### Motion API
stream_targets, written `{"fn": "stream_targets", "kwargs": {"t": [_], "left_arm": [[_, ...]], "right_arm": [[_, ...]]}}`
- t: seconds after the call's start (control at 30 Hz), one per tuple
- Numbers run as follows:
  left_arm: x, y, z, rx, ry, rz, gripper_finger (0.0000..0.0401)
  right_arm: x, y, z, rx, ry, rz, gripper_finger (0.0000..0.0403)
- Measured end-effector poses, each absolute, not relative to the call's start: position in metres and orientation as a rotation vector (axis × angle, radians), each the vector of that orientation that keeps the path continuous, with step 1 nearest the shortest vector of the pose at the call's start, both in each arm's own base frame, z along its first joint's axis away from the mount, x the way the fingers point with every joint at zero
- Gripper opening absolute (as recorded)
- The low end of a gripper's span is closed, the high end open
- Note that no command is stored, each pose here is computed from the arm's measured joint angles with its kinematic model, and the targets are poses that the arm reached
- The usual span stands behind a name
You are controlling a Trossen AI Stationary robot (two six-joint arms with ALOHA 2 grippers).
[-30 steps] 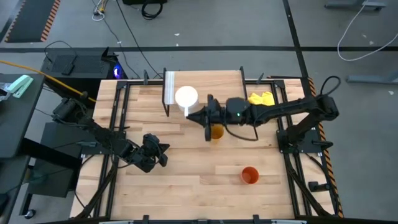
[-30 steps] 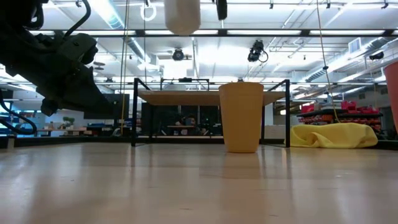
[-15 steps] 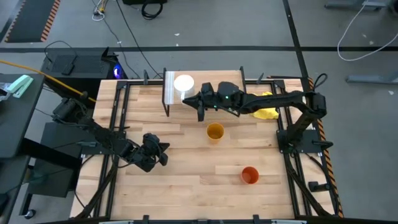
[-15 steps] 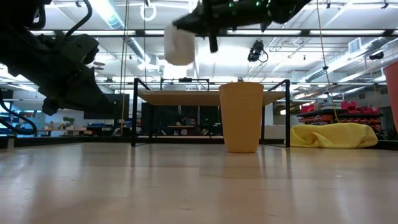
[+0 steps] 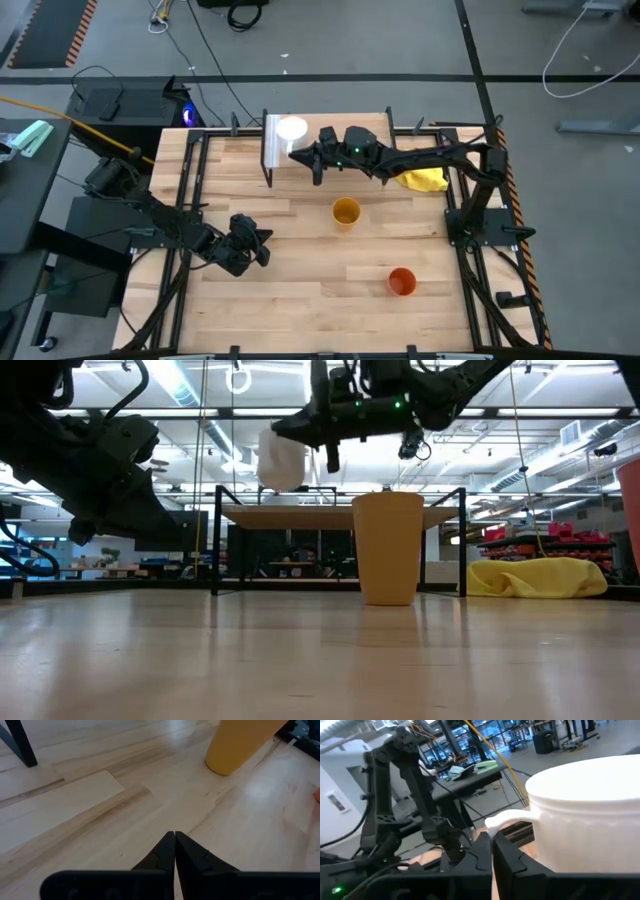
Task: Stack small to large cups/mugs on shelf
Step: Put the white mug on the shelf
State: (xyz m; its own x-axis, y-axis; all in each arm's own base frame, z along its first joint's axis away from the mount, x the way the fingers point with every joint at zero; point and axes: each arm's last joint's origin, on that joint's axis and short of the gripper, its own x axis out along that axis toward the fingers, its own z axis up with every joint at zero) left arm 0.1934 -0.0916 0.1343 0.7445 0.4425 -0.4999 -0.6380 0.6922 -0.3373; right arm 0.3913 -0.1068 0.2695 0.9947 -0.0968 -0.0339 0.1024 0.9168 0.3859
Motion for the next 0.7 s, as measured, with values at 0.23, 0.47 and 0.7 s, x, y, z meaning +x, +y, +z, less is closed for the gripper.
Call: {"fn": "stream_targets", "kwargs": {"t": [0.23,0.47,0.7], "left_arm": [[0.193,-0.092,0.134,-0.522,0.401,0.622,0.0013],[0.193,-0.092,0.134,-0.522,0.401,0.622,0.0013],[0.193,-0.092,0.134,-0.51,0.4,0.621,0.0019]], "right_arm": [[0.399,-0.115,0.253,0.378,-0.002,-0.077,0.0002],[0.406,-0.117,0.236,0.35,0.021,-0.077,0.0002],[0.408,-0.117,0.231,0.3,0.028,-0.081,0.0002]]}}
